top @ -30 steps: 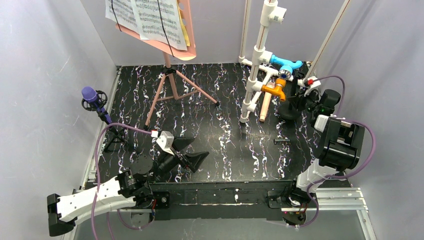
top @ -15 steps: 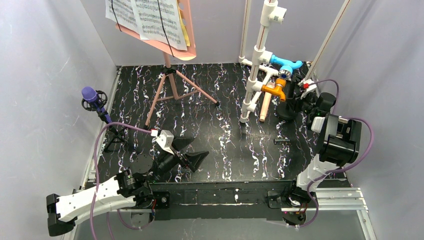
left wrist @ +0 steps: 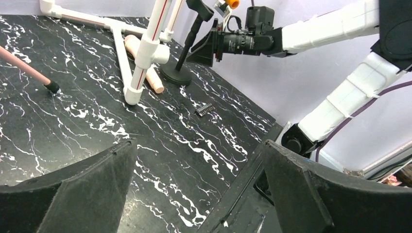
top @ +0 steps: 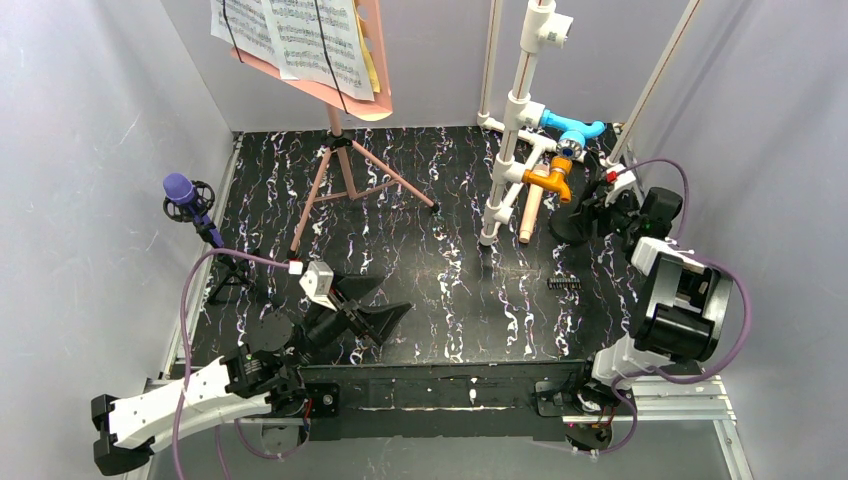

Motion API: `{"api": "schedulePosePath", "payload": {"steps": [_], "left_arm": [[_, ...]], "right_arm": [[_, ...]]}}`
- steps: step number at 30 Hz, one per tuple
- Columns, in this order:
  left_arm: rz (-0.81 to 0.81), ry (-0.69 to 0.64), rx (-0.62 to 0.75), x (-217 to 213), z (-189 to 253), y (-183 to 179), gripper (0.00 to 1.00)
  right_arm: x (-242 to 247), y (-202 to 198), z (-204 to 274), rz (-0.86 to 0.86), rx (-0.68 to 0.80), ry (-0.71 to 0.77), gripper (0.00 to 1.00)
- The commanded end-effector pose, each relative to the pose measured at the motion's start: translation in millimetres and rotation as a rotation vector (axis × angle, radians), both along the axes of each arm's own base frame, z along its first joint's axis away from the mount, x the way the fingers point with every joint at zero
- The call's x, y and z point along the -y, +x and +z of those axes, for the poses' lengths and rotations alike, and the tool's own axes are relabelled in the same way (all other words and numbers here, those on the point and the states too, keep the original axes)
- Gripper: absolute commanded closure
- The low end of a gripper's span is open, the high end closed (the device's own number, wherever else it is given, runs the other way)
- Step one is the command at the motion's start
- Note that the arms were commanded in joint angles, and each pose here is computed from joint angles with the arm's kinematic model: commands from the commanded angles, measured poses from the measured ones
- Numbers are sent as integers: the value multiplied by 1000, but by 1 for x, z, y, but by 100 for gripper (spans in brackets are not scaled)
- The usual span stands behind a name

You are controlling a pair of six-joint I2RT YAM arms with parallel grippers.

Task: Pack up the instrument practice props
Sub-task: Place the microphone stand at the center of the board.

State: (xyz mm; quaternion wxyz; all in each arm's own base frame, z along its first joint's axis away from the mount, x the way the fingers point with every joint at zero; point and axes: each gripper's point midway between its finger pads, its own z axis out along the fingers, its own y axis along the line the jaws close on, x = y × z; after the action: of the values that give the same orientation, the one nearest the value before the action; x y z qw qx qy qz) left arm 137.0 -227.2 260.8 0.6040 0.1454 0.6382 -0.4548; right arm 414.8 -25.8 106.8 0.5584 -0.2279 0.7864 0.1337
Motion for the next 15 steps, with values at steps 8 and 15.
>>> {"api": "schedulePosePath", "payload": {"steps": [8, 15], "left_arm": [[0, 101, -57, -10, 5, -4, 0], [11, 279, -133, -21, -7, -7, 0]], "right_arm": [[24, -62, 14, -45, -107, -118, 9], [25, -102, 24, -38, -183, -161, 2]]}}
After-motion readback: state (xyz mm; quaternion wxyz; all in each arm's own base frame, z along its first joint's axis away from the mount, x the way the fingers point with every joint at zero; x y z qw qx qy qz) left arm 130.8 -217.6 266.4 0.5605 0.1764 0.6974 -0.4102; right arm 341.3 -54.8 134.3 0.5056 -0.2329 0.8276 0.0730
